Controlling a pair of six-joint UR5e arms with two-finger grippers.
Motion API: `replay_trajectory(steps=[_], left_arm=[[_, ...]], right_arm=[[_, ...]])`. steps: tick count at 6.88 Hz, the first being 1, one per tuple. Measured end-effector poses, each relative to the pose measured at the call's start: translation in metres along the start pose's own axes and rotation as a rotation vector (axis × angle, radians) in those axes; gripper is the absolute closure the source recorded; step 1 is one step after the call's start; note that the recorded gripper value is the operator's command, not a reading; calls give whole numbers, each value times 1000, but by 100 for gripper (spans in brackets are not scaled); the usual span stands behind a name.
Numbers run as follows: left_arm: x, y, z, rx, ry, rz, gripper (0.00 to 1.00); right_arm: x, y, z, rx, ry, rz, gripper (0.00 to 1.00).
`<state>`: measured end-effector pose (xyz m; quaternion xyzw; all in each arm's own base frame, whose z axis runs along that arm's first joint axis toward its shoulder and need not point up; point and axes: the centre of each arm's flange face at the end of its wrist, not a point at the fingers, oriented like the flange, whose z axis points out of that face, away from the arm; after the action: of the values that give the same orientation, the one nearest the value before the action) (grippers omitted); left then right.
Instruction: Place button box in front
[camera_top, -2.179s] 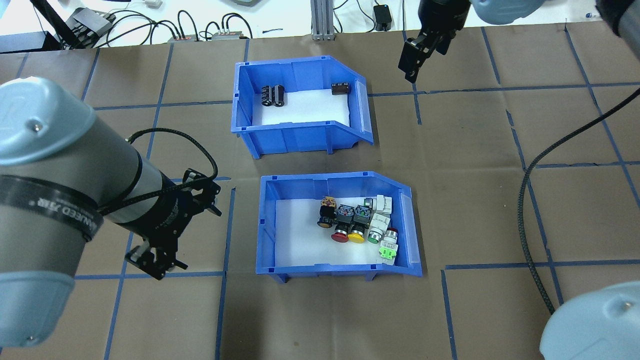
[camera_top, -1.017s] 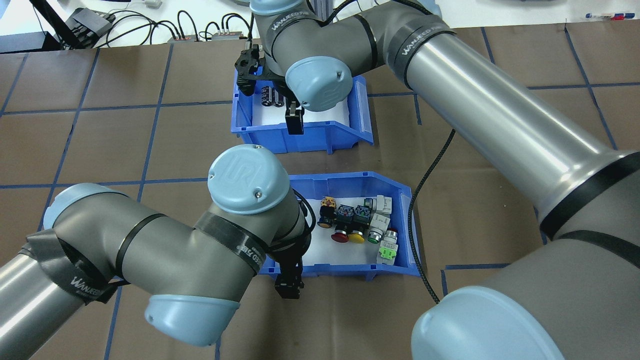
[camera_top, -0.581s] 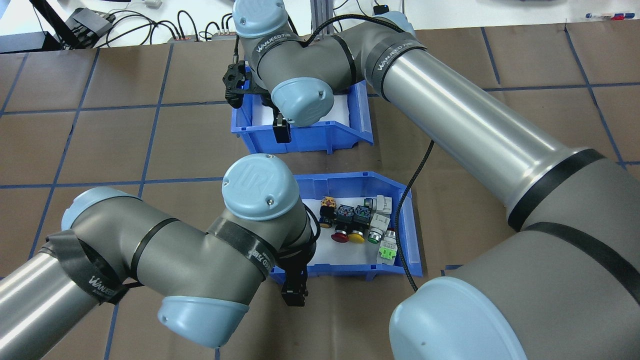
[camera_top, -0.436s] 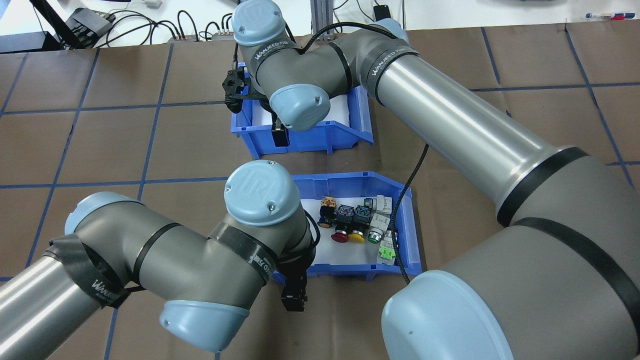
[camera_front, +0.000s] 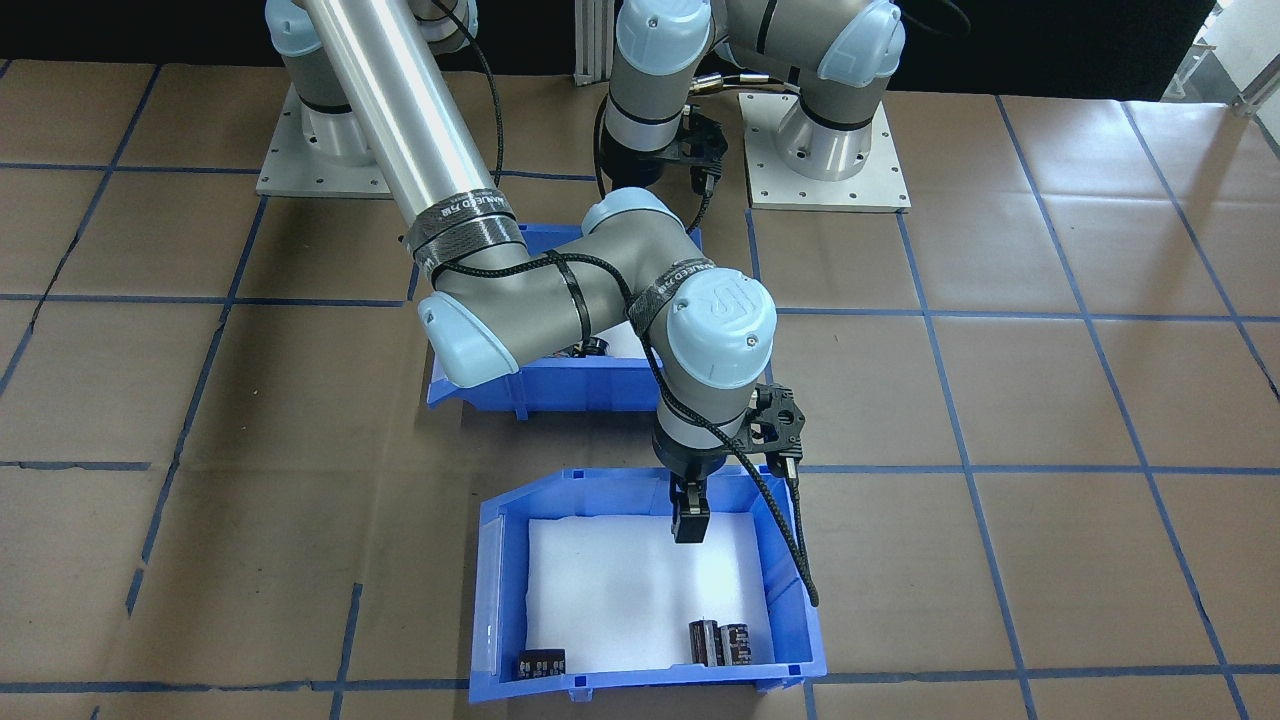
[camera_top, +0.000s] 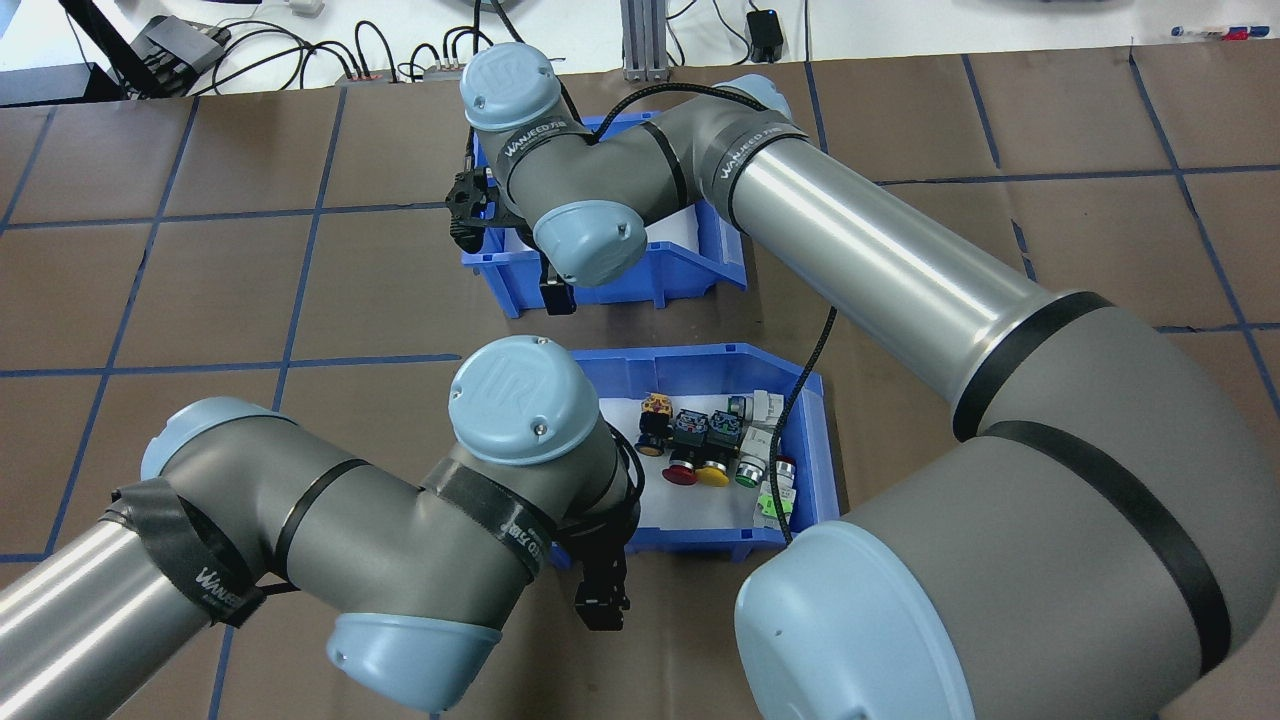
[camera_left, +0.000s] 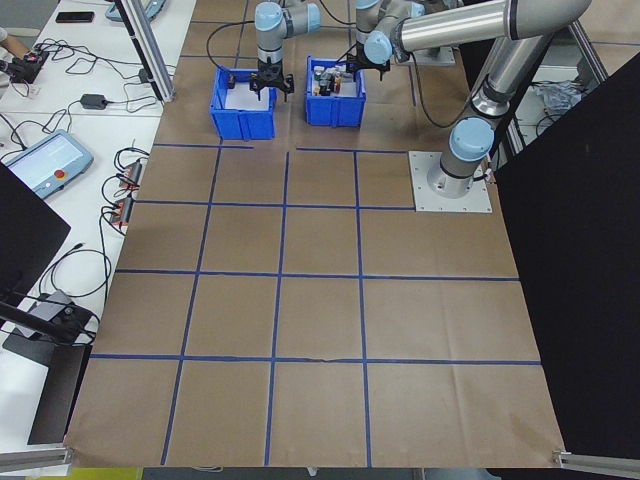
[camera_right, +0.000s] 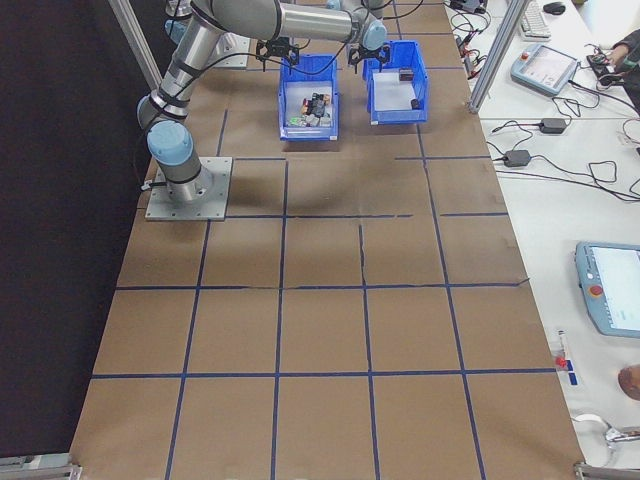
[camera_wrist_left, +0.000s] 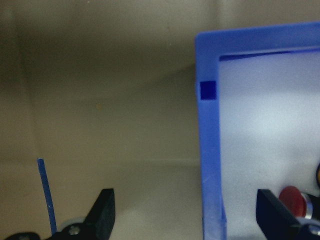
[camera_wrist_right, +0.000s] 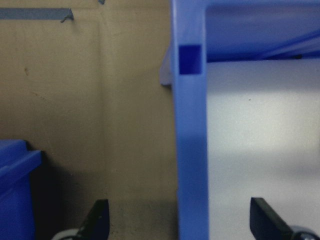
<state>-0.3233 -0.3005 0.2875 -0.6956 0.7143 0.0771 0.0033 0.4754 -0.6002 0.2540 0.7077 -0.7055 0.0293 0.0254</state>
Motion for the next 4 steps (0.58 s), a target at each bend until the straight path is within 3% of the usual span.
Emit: replay_trajectory(steps=[2,3,4], left_arm=[[4,11,19,-2,7,-11,1],[5,15,28,1,4,-13,6],[7,18,37,6,-3,-15,24]], right_arm=[[2,1,-13,-5,25,2,76],[3,3,-20,-16,40,1,89],[3,5,-24,-25,48,-1,97]])
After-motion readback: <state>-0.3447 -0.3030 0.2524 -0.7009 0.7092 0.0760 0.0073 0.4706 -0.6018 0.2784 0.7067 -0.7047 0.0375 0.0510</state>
